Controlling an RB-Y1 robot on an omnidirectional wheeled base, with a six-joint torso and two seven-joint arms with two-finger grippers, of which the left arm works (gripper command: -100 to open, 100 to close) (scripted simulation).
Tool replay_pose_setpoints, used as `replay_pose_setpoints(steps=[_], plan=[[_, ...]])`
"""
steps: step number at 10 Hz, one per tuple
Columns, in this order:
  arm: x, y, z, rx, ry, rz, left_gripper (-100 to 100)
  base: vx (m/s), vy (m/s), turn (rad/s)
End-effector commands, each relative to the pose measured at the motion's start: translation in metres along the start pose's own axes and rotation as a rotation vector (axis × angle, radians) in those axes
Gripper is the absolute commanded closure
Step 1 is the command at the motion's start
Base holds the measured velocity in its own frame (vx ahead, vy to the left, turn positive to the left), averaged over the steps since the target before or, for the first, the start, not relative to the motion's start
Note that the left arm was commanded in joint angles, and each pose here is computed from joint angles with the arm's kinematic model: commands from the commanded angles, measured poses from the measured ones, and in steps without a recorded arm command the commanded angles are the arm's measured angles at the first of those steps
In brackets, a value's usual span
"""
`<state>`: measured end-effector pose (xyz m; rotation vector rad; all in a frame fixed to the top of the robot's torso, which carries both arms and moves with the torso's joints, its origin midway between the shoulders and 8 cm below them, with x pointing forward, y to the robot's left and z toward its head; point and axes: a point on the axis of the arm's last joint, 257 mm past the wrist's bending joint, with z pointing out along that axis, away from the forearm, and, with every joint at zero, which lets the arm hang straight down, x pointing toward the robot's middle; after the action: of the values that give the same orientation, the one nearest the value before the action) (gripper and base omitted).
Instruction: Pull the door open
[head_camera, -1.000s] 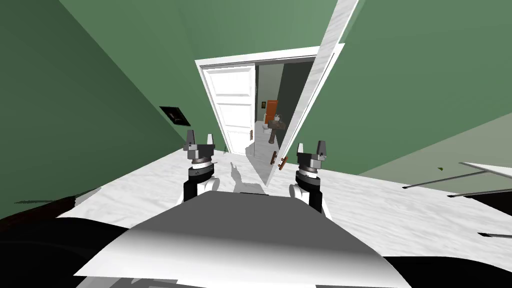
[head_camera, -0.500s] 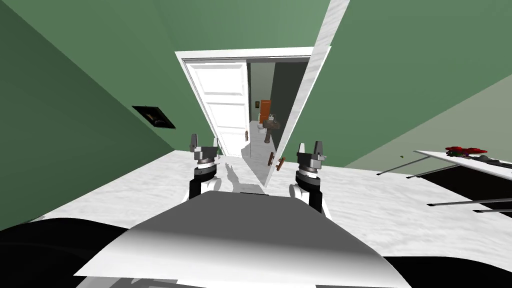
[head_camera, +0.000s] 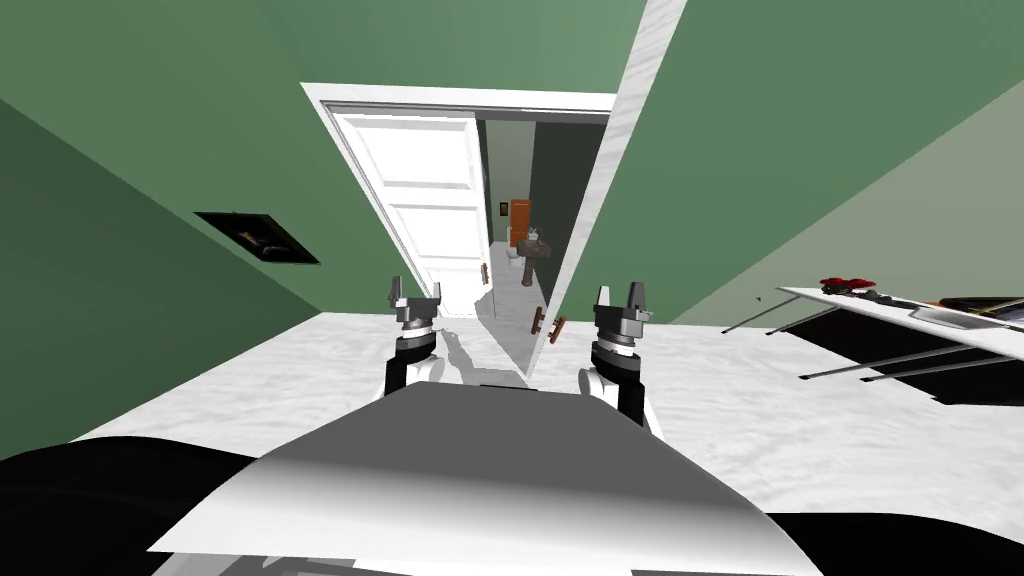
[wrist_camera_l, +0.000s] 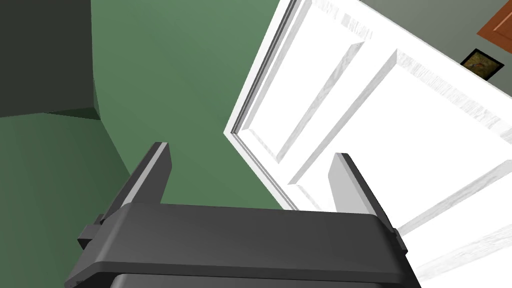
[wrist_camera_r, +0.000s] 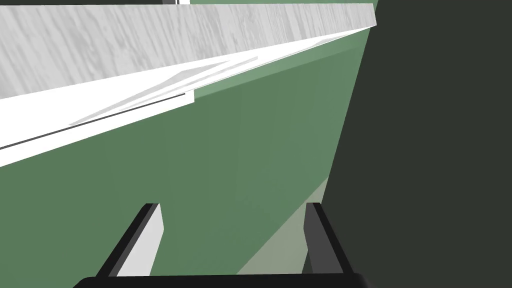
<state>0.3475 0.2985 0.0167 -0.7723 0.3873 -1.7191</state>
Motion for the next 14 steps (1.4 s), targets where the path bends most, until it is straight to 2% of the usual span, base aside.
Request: replay_pose_setpoints(steps=[1,2,3,7,8,14], plan=[[-0.008,0.014,-0.0047,-0.019,-0.02,-0.05,-100,0.076,0.038,-0.173],[-0.015,0.021,-0.0085,-0.031,-0.036,-0.083,-100,0.081,0.036,-0.201],[-0.015,0.021,-0.0085,-0.031,-0.036,-0.083,-100,0.058,0.025,-0.057],[-0.043,0.053,-0.0254,-0.077,-0.106,-0.212,-100,0.084,0.04,-0.187],[-0.044,0.053,-0.0257,-0.078,-0.106,-0.212,-100,0.048,0.038,-0.049],[-0.094,0.096,-0.0582,-0.125,-0.242,-0.402,-100,0.074,0.051,-0.191]])
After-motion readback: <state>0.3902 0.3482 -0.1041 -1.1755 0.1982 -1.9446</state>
